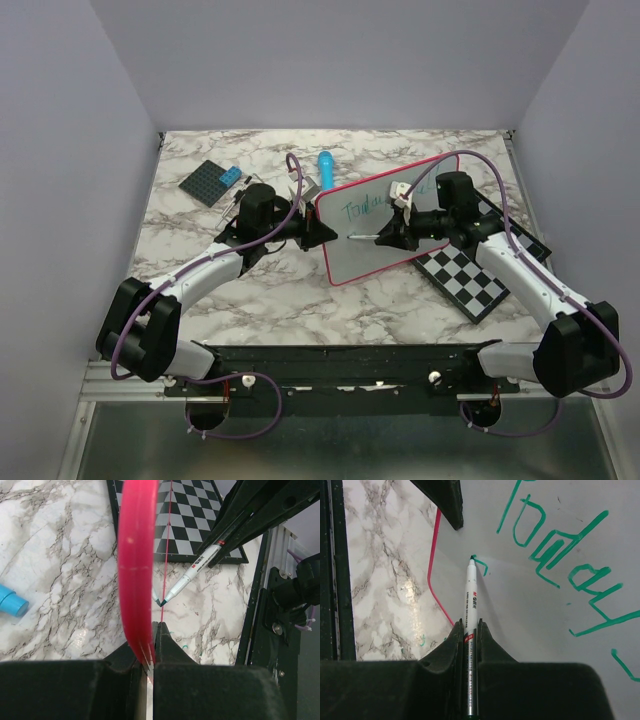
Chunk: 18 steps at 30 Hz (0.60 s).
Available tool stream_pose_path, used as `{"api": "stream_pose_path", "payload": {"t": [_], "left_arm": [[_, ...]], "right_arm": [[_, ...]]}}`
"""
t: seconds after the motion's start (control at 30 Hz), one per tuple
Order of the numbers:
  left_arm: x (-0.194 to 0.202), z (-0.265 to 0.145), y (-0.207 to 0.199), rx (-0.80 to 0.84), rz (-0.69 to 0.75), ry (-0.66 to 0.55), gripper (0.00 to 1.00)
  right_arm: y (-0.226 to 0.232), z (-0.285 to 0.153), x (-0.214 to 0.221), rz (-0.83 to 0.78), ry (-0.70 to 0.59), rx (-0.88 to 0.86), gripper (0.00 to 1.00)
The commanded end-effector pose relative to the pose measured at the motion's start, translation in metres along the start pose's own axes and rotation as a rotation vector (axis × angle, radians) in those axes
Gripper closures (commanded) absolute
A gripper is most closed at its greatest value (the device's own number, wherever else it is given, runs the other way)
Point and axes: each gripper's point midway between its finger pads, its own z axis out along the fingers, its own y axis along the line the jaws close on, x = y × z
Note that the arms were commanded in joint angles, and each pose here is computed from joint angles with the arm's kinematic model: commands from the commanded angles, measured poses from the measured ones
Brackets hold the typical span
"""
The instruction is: Write a sentence on the whiteboard
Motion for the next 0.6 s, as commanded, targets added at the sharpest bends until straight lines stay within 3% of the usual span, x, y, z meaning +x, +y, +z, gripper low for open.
{"api": "stream_pose_path", "payload": {"t": [0.0,0.57], "left_arm": [[0.05,-0.003,0.011,-0.045,-0.063,0.155,1.0],[0.05,-0.004,0.012,-0.046,-0.059,0.159,1.0]], "right_arm": [[0.0,0.003,0.001,-0.01,0.003,-0.008,0.99],[0.001,-0.006,0.018,-0.016,0.058,0.027,0.99]]}}
